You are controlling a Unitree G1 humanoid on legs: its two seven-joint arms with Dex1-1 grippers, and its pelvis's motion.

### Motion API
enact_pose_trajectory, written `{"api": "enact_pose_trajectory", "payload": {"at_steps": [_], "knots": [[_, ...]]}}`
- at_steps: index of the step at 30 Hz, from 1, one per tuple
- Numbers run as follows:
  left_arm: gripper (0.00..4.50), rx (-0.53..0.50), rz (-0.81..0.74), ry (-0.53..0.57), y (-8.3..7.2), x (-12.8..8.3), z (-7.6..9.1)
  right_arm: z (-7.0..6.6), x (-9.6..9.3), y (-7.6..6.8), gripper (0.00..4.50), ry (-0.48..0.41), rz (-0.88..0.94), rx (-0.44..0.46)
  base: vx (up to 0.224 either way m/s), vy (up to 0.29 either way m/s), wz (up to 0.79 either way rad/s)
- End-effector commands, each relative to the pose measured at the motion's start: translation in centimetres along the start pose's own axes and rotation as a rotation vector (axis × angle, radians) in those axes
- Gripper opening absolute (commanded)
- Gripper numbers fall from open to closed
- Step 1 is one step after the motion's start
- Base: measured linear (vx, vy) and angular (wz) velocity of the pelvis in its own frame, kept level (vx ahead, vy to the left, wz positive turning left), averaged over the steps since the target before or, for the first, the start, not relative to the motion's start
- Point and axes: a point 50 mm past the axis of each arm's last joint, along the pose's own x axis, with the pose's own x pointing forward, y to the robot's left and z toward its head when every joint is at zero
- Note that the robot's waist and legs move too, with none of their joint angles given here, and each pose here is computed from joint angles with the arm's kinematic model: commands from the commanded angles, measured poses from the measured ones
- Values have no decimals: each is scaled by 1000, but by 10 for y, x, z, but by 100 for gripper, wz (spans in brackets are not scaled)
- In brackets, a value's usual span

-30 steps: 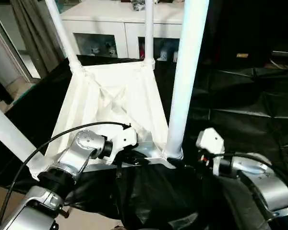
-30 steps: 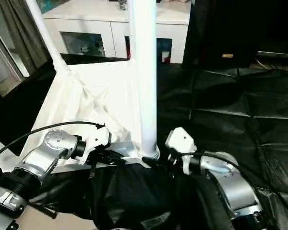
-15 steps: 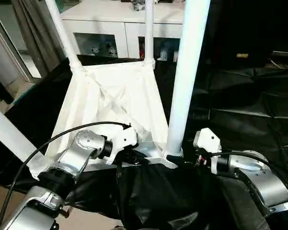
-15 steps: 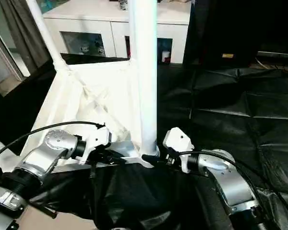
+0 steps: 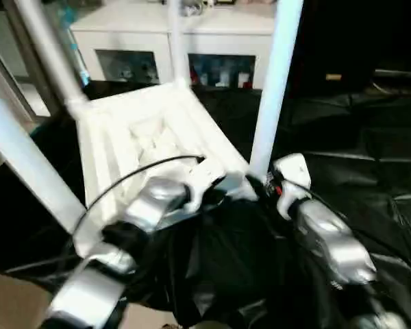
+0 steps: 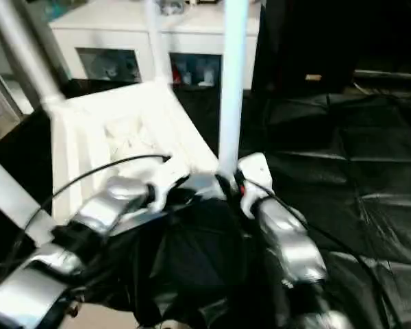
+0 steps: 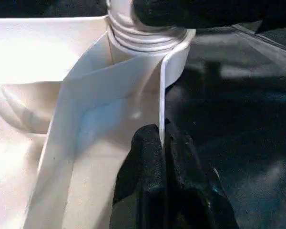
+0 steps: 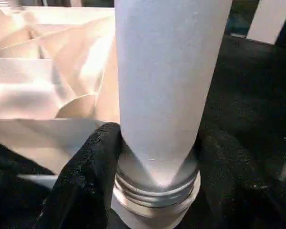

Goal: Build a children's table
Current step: Rotate leg to tighten

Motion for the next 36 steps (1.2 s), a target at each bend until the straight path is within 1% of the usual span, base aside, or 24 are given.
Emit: {"api": "enact_pose_trajectory", "payload": {"at_steps": [1,2,3,5,7,8,9,11,14,18,20,26,27,30,31,36], "knots": [[0,21,26,-65,-2,5,14,-25,3,32,283,102,158,72,0,0,0],[0,34,7,-61,-2,3,10,-19,2,32,286,73,193,57,0,0,0],[0,35,5,-61,-2,3,10,-19,2,31,289,73,195,56,0,0,0],[0,58,-65,-70,-4,-4,3,-13,-4,24,297,49,262,0,0,0,0],[0,64,-98,-73,-5,-8,0,-11,-8,20,297,42,291,-25,0,0,0],[0,78,-132,-72,-6,-13,-3,-8,-12,15,297,34,330,-63,0,0,0],[0,78,-132,-72,-6,-13,-3,-8,-12,15,297,34,330,-63,0,0,0],[0,89,-220,-70,-7,-26,-12,-3,-24,6,297,45,436,-122,0,0,0],[0,91,-298,-65,-8,-36,-18,-3,-33,0,297,79,530,-168,0,0,0],[0,98,-339,-50,-7,-44,-22,-1,-36,-4,297,94,572,-173,0,0,0],[0,105,-360,-32,-3,-54,-24,2,-37,-6,297,104,624,-183,0,0,0],[0,107,-367,-20,3,-62,-26,5,-35,-5,297,99,682,-179,0,0,0],[0,106,-363,-19,4,-62,-25,5,-34,-4,270,98,690,-178,0,0,0],[0,103,-359,-18,5,-62,-25,4,-33,-3,270,98,696,-174,0,0,0],[0,102,-359,-18,5,-62,-25,3,-33,-3,257,98,700,-173,0,0,0],[0,97,-346,-26,6,-61,-24,1,-34,1,246,95,727,-148,0,0,0]]}}
